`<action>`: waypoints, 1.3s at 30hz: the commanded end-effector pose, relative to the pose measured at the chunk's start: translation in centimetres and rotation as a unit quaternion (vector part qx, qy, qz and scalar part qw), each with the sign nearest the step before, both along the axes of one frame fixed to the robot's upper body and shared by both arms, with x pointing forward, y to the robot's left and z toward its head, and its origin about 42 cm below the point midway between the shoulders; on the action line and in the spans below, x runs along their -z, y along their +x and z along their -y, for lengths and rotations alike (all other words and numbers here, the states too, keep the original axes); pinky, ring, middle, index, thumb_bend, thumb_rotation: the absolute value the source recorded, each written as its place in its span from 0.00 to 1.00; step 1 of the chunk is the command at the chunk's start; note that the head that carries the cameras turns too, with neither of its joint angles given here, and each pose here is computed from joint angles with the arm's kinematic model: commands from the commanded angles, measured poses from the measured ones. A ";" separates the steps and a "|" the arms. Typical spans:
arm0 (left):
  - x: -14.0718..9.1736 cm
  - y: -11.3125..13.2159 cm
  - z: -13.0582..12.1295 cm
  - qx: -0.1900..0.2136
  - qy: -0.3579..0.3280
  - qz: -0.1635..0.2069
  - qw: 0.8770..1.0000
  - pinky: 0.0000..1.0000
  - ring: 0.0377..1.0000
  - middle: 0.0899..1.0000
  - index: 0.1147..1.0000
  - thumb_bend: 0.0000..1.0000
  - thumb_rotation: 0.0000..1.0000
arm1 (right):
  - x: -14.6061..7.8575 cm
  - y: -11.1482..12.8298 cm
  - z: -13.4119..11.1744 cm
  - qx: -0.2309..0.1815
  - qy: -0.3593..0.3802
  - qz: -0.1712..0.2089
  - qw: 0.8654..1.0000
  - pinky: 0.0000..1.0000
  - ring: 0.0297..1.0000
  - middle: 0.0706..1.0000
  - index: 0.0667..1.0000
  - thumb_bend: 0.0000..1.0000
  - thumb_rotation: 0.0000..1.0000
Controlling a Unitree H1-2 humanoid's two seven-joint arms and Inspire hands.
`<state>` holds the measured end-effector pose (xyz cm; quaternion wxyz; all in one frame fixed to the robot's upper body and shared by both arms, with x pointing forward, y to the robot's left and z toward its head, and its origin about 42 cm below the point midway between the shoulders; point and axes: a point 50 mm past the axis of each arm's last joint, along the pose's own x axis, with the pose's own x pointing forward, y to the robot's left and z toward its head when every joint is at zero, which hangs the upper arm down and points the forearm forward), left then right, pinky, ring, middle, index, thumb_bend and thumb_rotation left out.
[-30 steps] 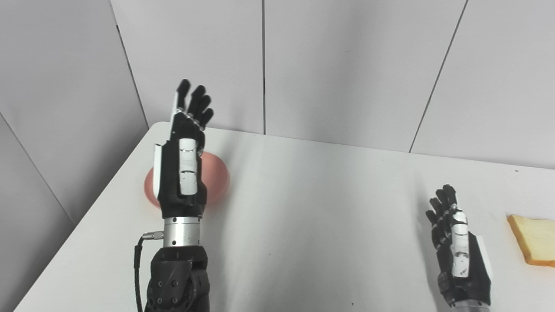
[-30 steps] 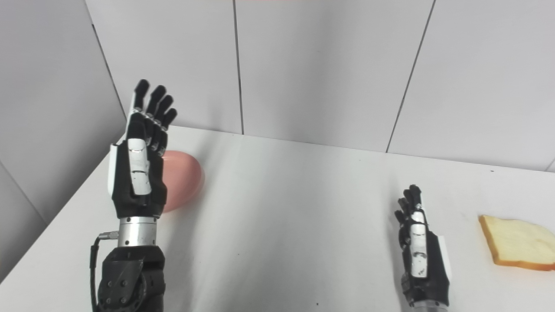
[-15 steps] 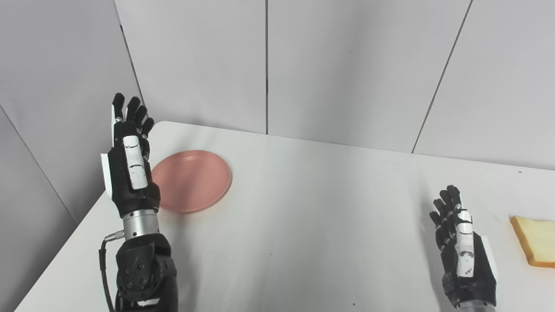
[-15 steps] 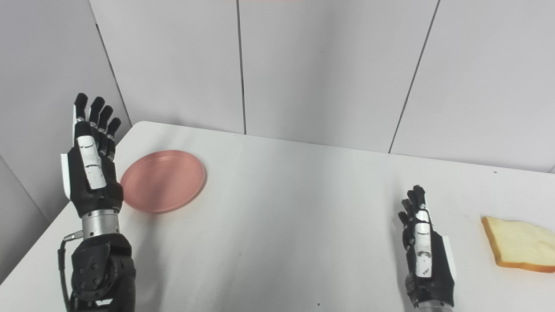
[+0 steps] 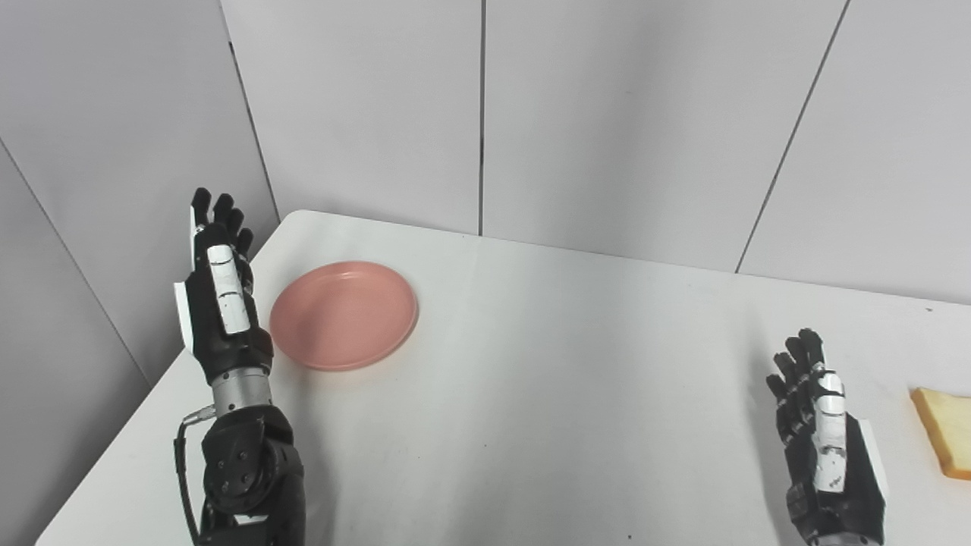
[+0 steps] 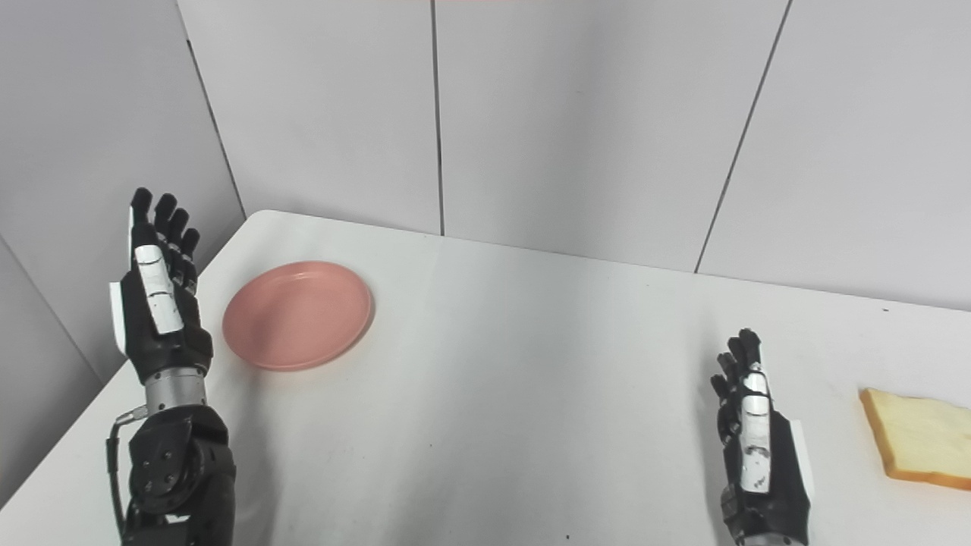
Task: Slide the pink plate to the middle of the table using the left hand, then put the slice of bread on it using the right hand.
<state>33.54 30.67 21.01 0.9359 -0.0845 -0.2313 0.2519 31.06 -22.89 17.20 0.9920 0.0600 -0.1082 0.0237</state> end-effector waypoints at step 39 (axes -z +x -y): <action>3.4 2.9 -5.9 -0.026 -0.080 -0.035 0.996 0.96 0.94 0.94 0.93 0.86 0.86 | -2.5 -0.2 -1.0 -0.004 0.000 0.032 0.999 1.00 1.00 1.00 1.00 0.28 1.00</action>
